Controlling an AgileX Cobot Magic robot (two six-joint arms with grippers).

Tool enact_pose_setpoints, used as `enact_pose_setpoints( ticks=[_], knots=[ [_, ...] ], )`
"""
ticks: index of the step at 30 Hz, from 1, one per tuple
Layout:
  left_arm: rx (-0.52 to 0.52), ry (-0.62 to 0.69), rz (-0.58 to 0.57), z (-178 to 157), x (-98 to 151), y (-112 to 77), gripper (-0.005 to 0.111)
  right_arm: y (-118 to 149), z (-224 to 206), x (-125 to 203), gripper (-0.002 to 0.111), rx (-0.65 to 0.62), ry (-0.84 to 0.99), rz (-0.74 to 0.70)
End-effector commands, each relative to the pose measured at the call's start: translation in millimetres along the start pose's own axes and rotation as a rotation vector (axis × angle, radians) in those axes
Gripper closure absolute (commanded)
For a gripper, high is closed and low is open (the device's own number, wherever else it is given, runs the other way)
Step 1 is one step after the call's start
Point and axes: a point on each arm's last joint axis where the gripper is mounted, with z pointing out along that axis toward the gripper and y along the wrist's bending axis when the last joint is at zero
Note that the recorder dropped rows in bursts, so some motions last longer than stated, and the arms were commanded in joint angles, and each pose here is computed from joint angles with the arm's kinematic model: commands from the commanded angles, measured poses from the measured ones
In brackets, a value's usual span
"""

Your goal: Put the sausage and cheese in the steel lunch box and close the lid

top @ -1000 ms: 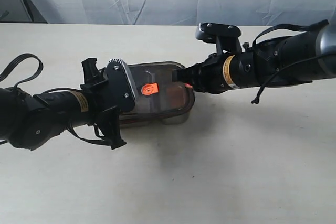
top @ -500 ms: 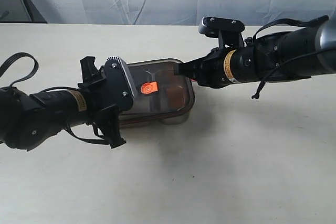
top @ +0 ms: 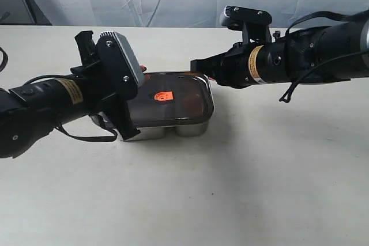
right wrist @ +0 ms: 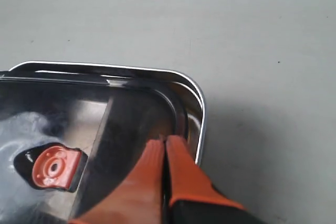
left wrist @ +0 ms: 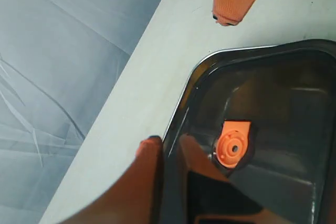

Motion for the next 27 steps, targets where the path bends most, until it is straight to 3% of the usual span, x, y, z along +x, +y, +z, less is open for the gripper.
enact_pose_setpoints(
  ticks=[1, 7, 11, 14, 15, 17, 20, 27],
  knots=[
    [-0.031, 0.004, -0.042, -6.5, -4.1, 6.0, 0.094, -0.8, -9.0, -9.1, 0.109, 0.031, -0.039, -0.006],
    [-0.069, 0.039, -0.093, -14.3, -5.1, 13.1, 0.094, 8.0, -19.3, -15.6, 0.109, -0.025, -0.067, -0.024],
    [0.059, 0.161, -0.127, -24.2, 0.6, 4.8, 0.098, 29.9, -24.8, -12.1, 0.109, -0.259, -0.034, -0.127],
    [0.103, 0.208, -0.189, -30.3, 1.7, 2.2, 0.107, 36.1, -26.7, -7.2, 0.109, -0.335, 0.011, -0.154],
    [0.097, 0.218, -0.282, -34.8, 0.1, 3.6, 0.107, 36.6, -27.2, -2.9, 0.109, -0.345, 0.056, -0.174],
    [0.084, 0.209, -0.353, -41.0, -3.8, 6.7, 0.107, 38.3, -28.8, 4.8, 0.109, -0.380, 0.129, -0.242],
    [0.062, 0.198, -0.435, -54.4, -4.3, 9.6, 0.107, 40.7, -30.3, 8.3, 0.109, -0.413, 0.163, -0.200],
    [-0.055, 0.292, -0.836, -110.0, 36.5, 21.2, 0.107, 40.7, -30.4, 9.1, 0.109, -0.413, 0.170, -0.181]
  ],
)
